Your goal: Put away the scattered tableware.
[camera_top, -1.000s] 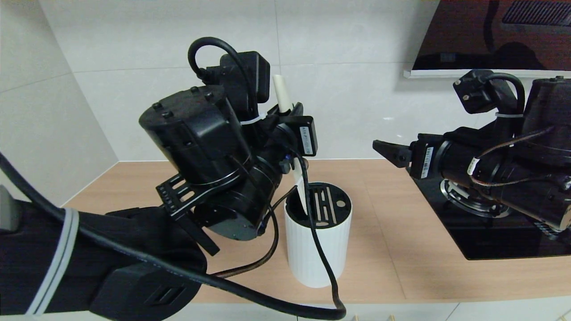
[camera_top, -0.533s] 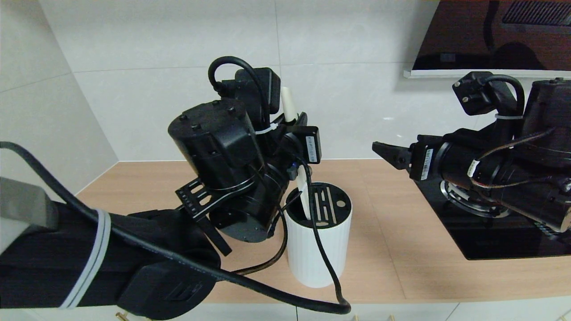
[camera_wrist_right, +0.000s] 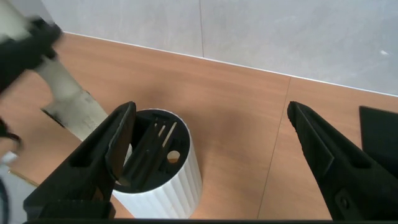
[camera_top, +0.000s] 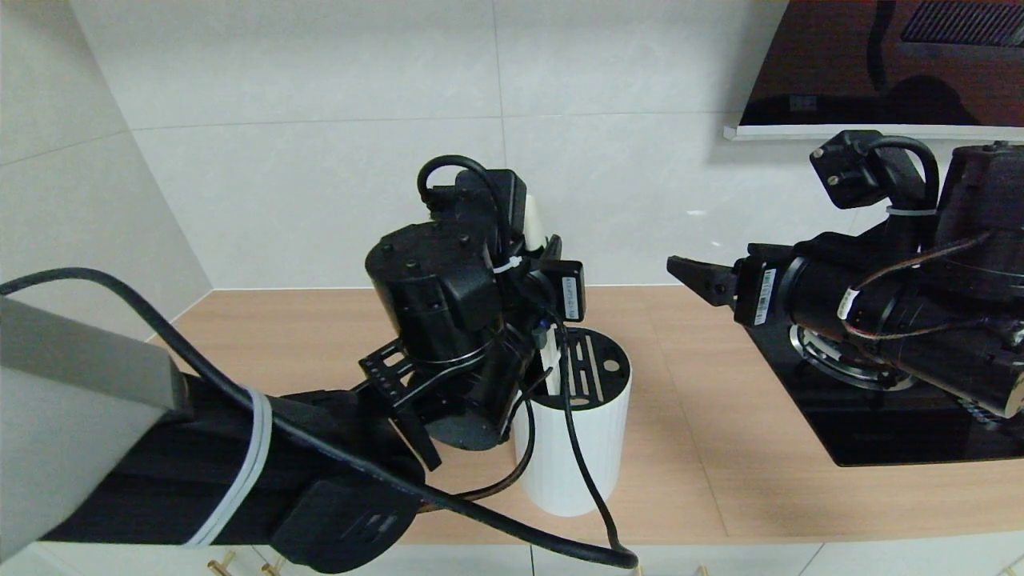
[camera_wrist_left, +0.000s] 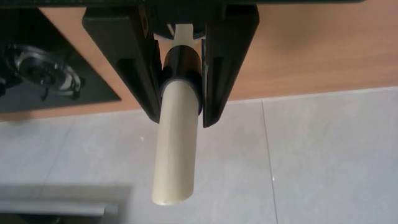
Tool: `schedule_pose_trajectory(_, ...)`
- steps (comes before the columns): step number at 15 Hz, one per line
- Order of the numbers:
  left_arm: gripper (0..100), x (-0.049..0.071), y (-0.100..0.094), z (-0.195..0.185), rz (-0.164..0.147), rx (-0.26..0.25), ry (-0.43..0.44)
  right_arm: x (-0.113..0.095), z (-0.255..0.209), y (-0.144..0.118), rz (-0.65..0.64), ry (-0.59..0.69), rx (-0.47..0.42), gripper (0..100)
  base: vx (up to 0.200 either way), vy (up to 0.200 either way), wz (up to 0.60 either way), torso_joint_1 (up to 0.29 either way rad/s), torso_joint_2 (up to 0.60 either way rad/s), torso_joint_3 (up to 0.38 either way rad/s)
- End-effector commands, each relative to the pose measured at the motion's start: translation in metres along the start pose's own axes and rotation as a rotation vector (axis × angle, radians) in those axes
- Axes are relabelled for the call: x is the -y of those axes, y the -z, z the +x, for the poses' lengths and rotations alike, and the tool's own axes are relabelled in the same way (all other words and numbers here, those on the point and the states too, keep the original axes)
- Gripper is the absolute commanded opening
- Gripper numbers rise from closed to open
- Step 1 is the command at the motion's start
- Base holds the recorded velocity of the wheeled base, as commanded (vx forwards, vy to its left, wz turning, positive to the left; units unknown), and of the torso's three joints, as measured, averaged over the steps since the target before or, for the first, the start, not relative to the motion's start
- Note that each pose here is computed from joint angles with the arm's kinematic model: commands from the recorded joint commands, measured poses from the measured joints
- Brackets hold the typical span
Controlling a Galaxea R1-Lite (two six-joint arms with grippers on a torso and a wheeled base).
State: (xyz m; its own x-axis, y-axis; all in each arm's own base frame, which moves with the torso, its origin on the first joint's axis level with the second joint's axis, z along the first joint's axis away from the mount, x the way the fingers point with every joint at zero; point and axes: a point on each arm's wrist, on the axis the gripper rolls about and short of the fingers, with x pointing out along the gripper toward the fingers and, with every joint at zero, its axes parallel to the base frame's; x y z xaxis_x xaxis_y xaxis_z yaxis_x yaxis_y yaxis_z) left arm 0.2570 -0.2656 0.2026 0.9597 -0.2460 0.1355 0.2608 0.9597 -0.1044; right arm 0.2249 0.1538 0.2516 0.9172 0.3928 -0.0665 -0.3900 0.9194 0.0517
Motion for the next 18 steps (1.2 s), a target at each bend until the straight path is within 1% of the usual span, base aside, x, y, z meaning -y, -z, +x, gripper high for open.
schedule_pose_trajectory(1, 0, 0.003, 0.022, 0.004, 0.027, -0.048, 0.0, 0.0, 0.0, 0.001, -0.001, 0.002, -0.002, 100, 0.0, 0.0, 0.0, 0.0, 0.0, 0.0)
schedule_pose_trajectory(3, 0, 0.003, 0.032, 0.005, 0.033, -0.073, -0.001, 0.0, 0.0, 0.001, -0.001, 0.002, -0.004, 100, 0.0, 0.0, 0.0, 0.0, 0.0, 0.0)
schedule_pose_trajectory(5, 0, 0.003, 0.042, 0.005, 0.046, -0.095, -0.002, 0.0, 0.0, 0.001, -0.001, 0.0, -0.005, 100, 0.0, 0.0, 0.0, 0.0, 0.0, 0.0)
schedule_pose_trajectory(6, 0, 0.003, 0.05, 0.006, 0.06, -0.117, -0.002, 0.0, 0.0, 0.002, -0.002, -0.001, -0.01, 100, 0.0, 0.0, 0.0, 0.0, 0.0, 0.0)
schedule_pose_trajectory(8, 0, 0.003, 0.058, 0.005, 0.072, -0.137, -0.004, 0.0, 0.0, 0.003, -0.003, 0.002, -0.011, 100, 0.0, 0.0, 0.0, 0.0, 0.0, 0.0)
schedule_pose_trajectory(9, 0, 0.002, 0.062, 0.004, 0.07, -0.15, -0.005, 0.0, 0.0, 0.003, -0.003, 0.001, -0.011, 100, 0.0, 0.0, 0.0, 0.0, 0.0, 0.0)
schedule_pose_trajectory(10, 0, 0.001, 0.07, 0.002, 0.077, -0.172, -0.007, 0.0, 0.0, 0.002, -0.002, 0.002, -0.008, 100, 0.0, 0.0, 0.0, 0.0, 0.0, 0.0)
schedule_pose_trajectory(14, 0, -0.001, 0.074, 0.0, 0.085, -0.187, -0.006, 0.0, -0.001, 0.001, -0.001, 0.002, -0.005, 100, 0.0, 0.0, 0.0, 0.0, 0.0, 0.0)
schedule_pose_trajectory(18, 0, -0.001, 0.072, -0.001, 0.083, -0.183, -0.007, 0.0, -0.001, 0.002, -0.002, 0.001, -0.008, 100, 0.0, 0.0, 0.0, 0.0, 0.0, 0.0)
